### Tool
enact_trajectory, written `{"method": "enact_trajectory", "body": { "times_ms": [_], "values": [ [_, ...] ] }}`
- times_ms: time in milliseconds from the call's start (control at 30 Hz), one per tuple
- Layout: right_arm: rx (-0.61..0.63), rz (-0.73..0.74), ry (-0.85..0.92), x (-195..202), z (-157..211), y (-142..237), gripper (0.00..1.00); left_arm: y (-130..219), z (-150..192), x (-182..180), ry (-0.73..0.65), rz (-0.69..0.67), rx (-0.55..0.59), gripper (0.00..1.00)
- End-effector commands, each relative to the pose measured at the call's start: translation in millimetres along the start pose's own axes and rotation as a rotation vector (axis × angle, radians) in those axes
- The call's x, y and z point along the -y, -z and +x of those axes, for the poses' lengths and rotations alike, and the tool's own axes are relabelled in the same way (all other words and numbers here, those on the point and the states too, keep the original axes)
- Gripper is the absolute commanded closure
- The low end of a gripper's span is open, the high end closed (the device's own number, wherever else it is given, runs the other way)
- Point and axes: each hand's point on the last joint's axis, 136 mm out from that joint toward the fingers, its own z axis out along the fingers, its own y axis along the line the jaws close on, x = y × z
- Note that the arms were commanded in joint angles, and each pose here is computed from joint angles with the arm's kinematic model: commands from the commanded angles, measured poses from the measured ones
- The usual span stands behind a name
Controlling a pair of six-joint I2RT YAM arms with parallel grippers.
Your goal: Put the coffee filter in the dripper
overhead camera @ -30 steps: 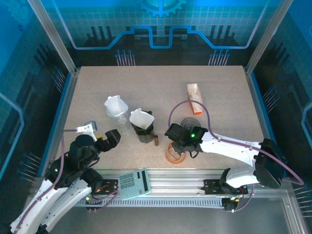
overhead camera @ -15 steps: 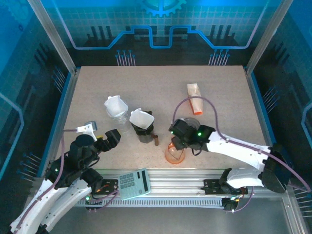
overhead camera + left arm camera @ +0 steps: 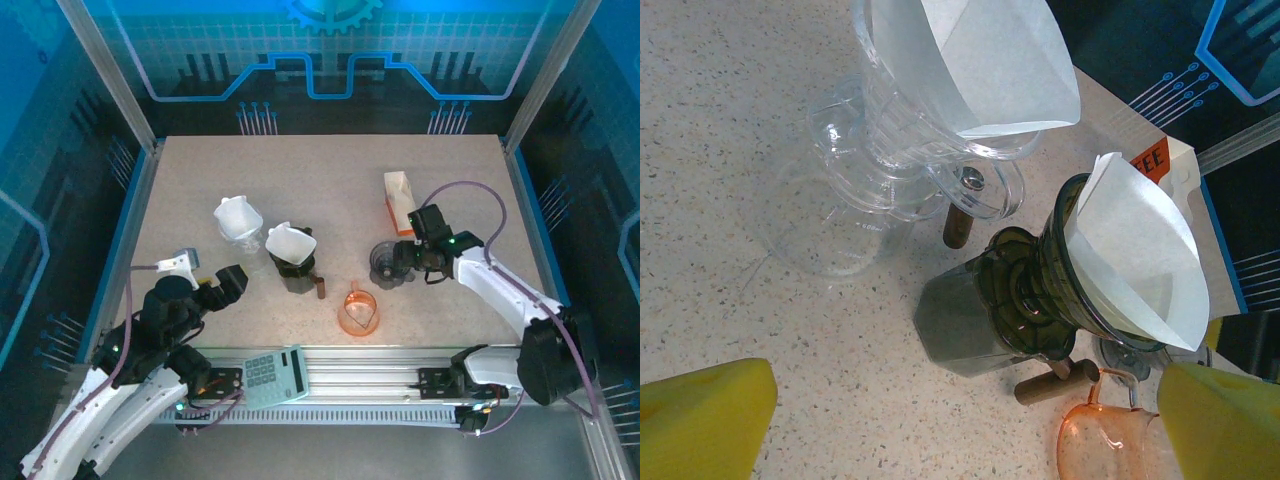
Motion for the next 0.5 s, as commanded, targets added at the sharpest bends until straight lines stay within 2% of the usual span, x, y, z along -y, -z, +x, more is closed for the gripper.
{"method": "enact_trajectory", "body": {
  "times_ms": [0, 100, 233, 367, 467],
  "values": [
    [-0.021, -0.084, -0.029, -11.4, -0.3, -12.2, 0.35, 1.8, -2.7, 1.6, 0.004, 0.001, 0.002, 0.01],
    [-0.044, -0.098, -0.040, -12.5, 1.0, -20.5, 0.42, 1.5, -2.6, 1.4, 0.004, 0.000, 0.003, 0.01],
    [-0.074, -0.109, -0.056, -11.4, 4.5, -29.5, 0.60, 1.4, -2.0, 1.3, 0.004, 0.001, 0.001, 0.01],
    [-0.071, -0.125, -0.062, -11.7, 4.7, -28.0, 0.76, 1.4, -2.1, 0.9, 0.001, -0.001, 0.002, 0.01],
    [-0.055, -0.138, -0.053, -12.9, 2.5, -20.3, 0.84, 0.7, -1.5, 0.7, 0.001, -0.001, 0.001, 0.01]
  ]
}}
